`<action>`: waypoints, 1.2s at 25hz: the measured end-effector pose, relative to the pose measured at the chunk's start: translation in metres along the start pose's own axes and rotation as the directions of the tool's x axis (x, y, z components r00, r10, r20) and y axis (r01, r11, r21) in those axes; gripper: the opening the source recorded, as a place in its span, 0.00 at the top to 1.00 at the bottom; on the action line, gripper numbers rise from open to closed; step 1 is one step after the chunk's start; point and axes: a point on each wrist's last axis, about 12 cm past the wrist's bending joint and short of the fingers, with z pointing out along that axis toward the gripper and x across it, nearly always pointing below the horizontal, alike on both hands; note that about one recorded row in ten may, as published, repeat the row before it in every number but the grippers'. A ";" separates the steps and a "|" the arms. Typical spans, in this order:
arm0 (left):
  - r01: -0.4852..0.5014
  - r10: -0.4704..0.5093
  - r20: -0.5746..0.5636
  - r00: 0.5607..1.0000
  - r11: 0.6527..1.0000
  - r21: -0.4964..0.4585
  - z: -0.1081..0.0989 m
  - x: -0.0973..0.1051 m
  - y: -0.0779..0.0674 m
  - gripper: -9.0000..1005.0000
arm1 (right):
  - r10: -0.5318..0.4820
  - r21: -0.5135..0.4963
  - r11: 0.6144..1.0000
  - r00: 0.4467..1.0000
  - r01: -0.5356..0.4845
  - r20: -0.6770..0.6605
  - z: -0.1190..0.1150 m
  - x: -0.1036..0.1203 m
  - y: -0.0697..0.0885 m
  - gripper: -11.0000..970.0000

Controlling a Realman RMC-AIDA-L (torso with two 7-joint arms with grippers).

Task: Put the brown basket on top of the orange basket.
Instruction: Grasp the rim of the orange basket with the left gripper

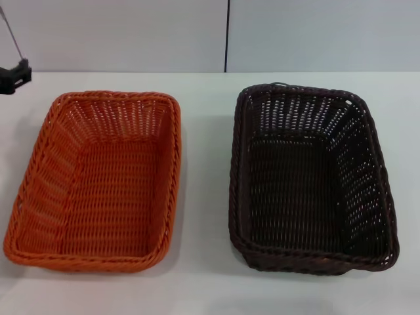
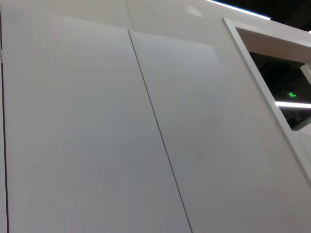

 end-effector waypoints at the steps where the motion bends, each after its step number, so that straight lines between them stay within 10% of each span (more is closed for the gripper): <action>1: -0.024 0.024 -0.025 0.999 1.000 0.005 0.000 -0.004 -0.002 0.15 | 0.000 0.000 1.000 1.000 0.000 -0.001 -0.001 0.000 0.000 0.31; 12: -0.033 0.077 -0.209 0.975 0.978 0.206 -0.018 -0.044 -0.008 0.15 | -0.004 -0.015 1.000 1.000 0.004 0.003 0.006 0.001 -0.001 0.31; 30: -0.067 0.165 -0.393 0.905 0.966 0.251 -0.032 -0.059 -0.015 0.15 | -0.038 0.017 0.999 0.999 0.039 -0.035 0.001 0.002 -0.013 0.31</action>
